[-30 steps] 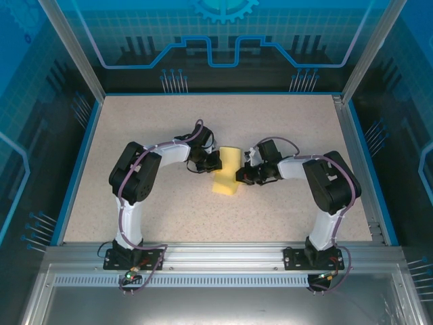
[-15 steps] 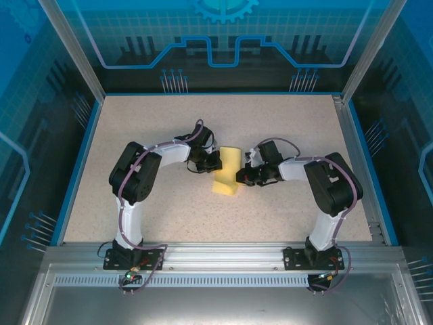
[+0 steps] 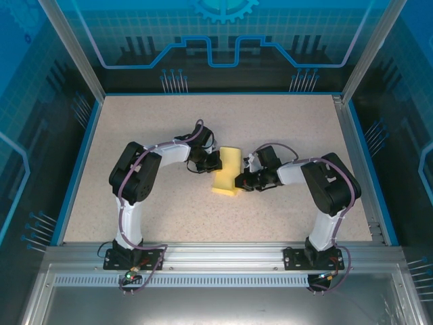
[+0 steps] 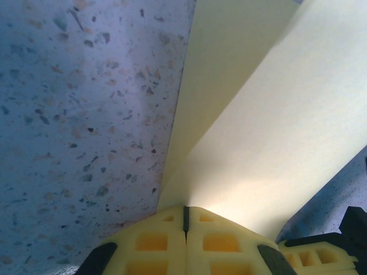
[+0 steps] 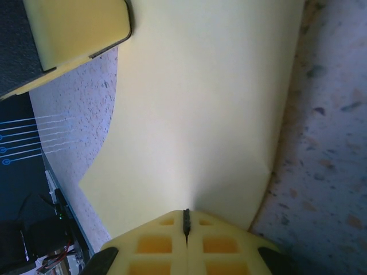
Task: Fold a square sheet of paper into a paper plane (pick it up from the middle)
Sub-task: Fold the square sheet of paper in half at the center of the table.
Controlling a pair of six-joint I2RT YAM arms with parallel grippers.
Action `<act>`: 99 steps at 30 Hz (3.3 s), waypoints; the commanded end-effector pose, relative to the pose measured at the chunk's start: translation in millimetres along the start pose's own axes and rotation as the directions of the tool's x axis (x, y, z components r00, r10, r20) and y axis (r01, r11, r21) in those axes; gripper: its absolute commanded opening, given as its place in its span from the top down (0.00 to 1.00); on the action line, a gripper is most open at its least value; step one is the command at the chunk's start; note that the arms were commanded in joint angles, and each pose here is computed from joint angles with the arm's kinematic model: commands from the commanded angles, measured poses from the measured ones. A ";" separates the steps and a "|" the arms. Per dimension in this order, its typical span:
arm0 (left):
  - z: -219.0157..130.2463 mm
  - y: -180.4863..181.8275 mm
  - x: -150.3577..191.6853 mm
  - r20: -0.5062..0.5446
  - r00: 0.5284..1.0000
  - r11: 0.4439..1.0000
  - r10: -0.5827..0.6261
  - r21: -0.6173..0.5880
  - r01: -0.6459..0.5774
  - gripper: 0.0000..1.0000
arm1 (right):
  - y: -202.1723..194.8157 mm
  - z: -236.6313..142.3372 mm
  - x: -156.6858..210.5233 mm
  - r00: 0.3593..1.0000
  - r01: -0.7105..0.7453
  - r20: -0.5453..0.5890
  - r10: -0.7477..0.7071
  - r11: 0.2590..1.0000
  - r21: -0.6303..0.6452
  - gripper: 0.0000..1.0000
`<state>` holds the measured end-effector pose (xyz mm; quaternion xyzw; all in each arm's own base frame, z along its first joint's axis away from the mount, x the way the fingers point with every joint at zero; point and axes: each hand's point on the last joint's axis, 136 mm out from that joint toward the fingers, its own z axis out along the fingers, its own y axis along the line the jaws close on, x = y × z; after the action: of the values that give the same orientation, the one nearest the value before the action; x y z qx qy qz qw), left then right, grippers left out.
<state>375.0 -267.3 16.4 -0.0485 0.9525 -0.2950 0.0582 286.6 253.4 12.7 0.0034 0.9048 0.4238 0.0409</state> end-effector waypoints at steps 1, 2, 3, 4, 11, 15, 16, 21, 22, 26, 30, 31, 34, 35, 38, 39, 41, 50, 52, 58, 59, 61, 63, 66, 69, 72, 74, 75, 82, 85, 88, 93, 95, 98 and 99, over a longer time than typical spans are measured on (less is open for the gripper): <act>11.1 16.8 17.9 -0.057 0.998 0.999 -0.006 -0.052 0.003 1.00 | -15.2 7.2 9.1 1.000 -0.008 -0.021 0.009 0.999 0.044 1.00; 11.3 17.3 18.1 -0.058 0.998 0.999 -0.006 -0.053 0.003 1.00 | -12.1 4.9 8.0 1.000 -0.001 -0.017 0.002 0.999 0.042 1.00; 11.1 17.0 18.1 -0.058 0.998 0.999 -0.005 -0.052 0.002 1.00 | -8.2 1.7 7.3 1.000 0.007 -0.013 -0.006 0.999 0.040 1.00; 11.2 17.5 18.5 -0.058 0.998 0.999 -0.007 -0.052 0.003 1.00 | -2.8 -1.9 6.4 1.000 0.016 -0.008 -0.016 0.999 0.033 1.00; 10.6 16.5 18.2 -0.056 0.998 0.999 -0.007 -0.051 0.004 1.00 | 21.2 -10.6 10.2 0.999 0.041 -0.003 -0.042 0.998 -0.047 1.00; 9.9 17.4 18.7 -0.053 0.999 0.998 -0.004 -0.055 0.001 1.00 | 15.6 -2.1 20.0 0.999 0.036 -0.028 -0.037 0.999 -0.033 1.00; 9.9 17.7 18.8 -0.055 0.999 0.998 -0.004 -0.055 0.001 1.00 | 12.7 0.1 21.7 0.999 0.029 -0.032 -0.030 0.999 -0.031 1.00; 9.1 18.5 19.5 -0.054 0.999 0.998 -0.003 -0.058 0.000 1.00 | -11.2 7.1 33.9 0.999 -0.008 -0.040 0.009 1.000 0.015 1.00; 9.4 18.0 19.4 -0.054 0.999 0.998 -0.004 -0.055 0.001 1.00 | -15.0 8.9 36.0 0.999 -0.013 -0.046 0.014 1.000 0.021 1.00; 9.4 18.5 19.3 -0.053 0.999 0.998 -0.004 -0.058 0.001 1.00 | -27.0 13.2 39.8 0.998 -0.033 -0.056 0.035 0.998 0.047 1.00; 8.8 18.2 19.9 -0.054 0.999 0.998 -0.002 -0.057 -0.002 1.00 | -12.1 4.1 35.4 0.999 -0.008 -0.039 0.009 1.000 0.029 1.00; 9.2 18.1 19.7 -0.054 0.999 0.998 -0.002 -0.056 -0.001 1.00 | -5.4 0.5 32.7 0.999 0.004 -0.035 -0.004 1.000 0.023 1.00; 9.9 17.7 19.2 -0.055 0.998 0.999 -0.003 -0.054 0.000 1.00 | 11.1 -8.3 28.6 0.999 0.034 -0.016 -0.034 0.999 0.001 1.00; 10.4 17.9 20.0 -0.058 0.998 0.998 -0.003 -0.055 0.000 1.00 | 13.0 -9.2 29.1 0.999 0.038 -0.017 -0.038 0.999 0.001 1.00; 10.0 18.4 19.5 -0.057 0.998 0.998 -0.004 -0.057 0.001 1.00 | 15.7 -7.6 32.6 0.999 0.043 -0.027 -0.043 0.999 0.000 1.00; 10.3 18.1 19.8 -0.057 0.998 0.998 -0.004 -0.055 0.001 1.00 | 15.1 -5.8 33.2 0.999 0.042 -0.031 -0.042 0.999 0.001 1.00; 10.1 17.8 19.4 -0.056 0.998 0.999 -0.004 -0.054 0.001 1.00 | 12.1 -1.9 35.8 0.998 0.037 -0.042 -0.036 0.999 0.010 1.00; 10.2 17.3 18.9 -0.056 0.998 0.999 -0.003 -0.051 0.000 1.00 | -21.5 8.5 48.2 0.997 0.008 -0.077 0.001 0.994 0.108 1.00; 10.8 17.4 19.3 -0.059 0.998 0.999 -0.003 -0.051 0.000 1.00 | -27.0 11.8 51.8 0.996 -0.005 -0.089 0.015 0.994 0.111 1.00; 10.9 17.7 18.9 -0.061 0.998 0.999 0.001 -0.054 -0.004 1.00 | 15.0 -11.3 22.5 0.999 0.034 -0.005 -0.034 0.999 0.007 1.00; 10.6 17.2 18.9 -0.060 0.998 0.999 0.001 -0.053 -0.005 1.00 | 22.0 -17.6 13.5 0.999 0.048 0.019 -0.047 0.999 -0.004 1.00; 11.0 17.5 18.6 -0.059 0.998 0.999 0.000 -0.054 -0.003 1.00 | 33.0 -30.5 -8.2 0.996 0.064 0.071 -0.062 0.997 -0.032 1.00; 11.1 17.2 18.5 -0.059 0.998 0.999 0.001 -0.052 -0.004 1.00 | 33.4 -35.3 -29.0 0.993 0.058 0.102 -0.055 0.998 -0.033 1.00; 11.0 18.1 19.8 -0.062 0.998 0.998 0.001 -0.056 -0.005 1.00 | 33.5 -33.7 -54.8 0.991 0.053 0.122 -0.048 0.998 -0.043 1.00; 12.3 20.5 20.6 -0.064 0.998 0.998 -0.004 -0.060 0.000 1.00 | 26.1 -28.3 -70.7 0.991 0.055 0.123 -0.054 0.998 -0.006 1.00; 12.7 19.4 21.0 -0.065 0.998 0.998 -0.003 -0.055 -0.001 1.00 | 17.4 -24.7 -79.1 0.992 0.048 0.119 -0.050 0.999 0.021 1.00; 12.9 20.6 20.8 -0.066 0.998 0.998 -0.003 -0.060 -0.001 1.00 | 11.1 -23.4 -82.0 0.992 0.040 0.120 -0.043 0.999 0.031 1.00; 12.8 20.4 20.8 -0.067 0.998 0.998 -0.002 -0.060 -0.002 1.00 | 7.7 -23.2 -82.8 0.992 0.034 0.119 -0.037 0.999 0.033 1.00; 12.7 20.0 20.2 -0.067 0.998 0.998 0.000 -0.060 -0.004 1.00 | -2.8 -17.4 -73.2 0.995 0.010 0.098 -0.010 1.000 0.004 1.00; 12.9 20.1 19.9 -0.067 0.998 0.998 0.000 -0.060 -0.004 1.00 | -3.0 -18.3 -69.6 0.995 0.015 0.100 -0.014 1.000 -0.002 1.00; 12.6 19.4 19.9 -0.070 0.998 0.998 0.000 -0.060 -0.004 1.00 | 5.5 -26.3 -70.5 0.992 0.034 0.120 -0.034 0.999 -0.001 1.00; 13.4 19.8 20.2 -0.070 0.998 0.998 -0.002 -0.059 -0.003 1.00 | 10.4 -25.8 -65.5 0.993 0.049 0.103 -0.048 0.999 -0.004 1.00; 13.7 20.4 20.5 -0.071 0.997 0.998 -0.004 -0.060 0.000 1.00 | 1.5 -19.6 -61.1 0.996 0.028 0.084 -0.029 1.000 0.008 0.99; 12.7 19.4 20.3 -0.071 0.998 0.998 -0.001 -0.059 -0.003 1.00 | -9.2 -12.0 -56.7 0.997 0.007 0.073 -0.008 1.000 0.015 1.00; 12.5 19.9 20.5 -0.071 0.997 0.998 -0.001 -0.061 -0.003 1.00 | -13.7 -9.9 -55.0 0.998 0.000 0.070 -0.002 1.000 0.024 1.00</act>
<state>374.9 -267.4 15.7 -0.0390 0.9526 -0.2953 0.0617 352.8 235.0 29.9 0.0181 0.9044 0.4158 0.0944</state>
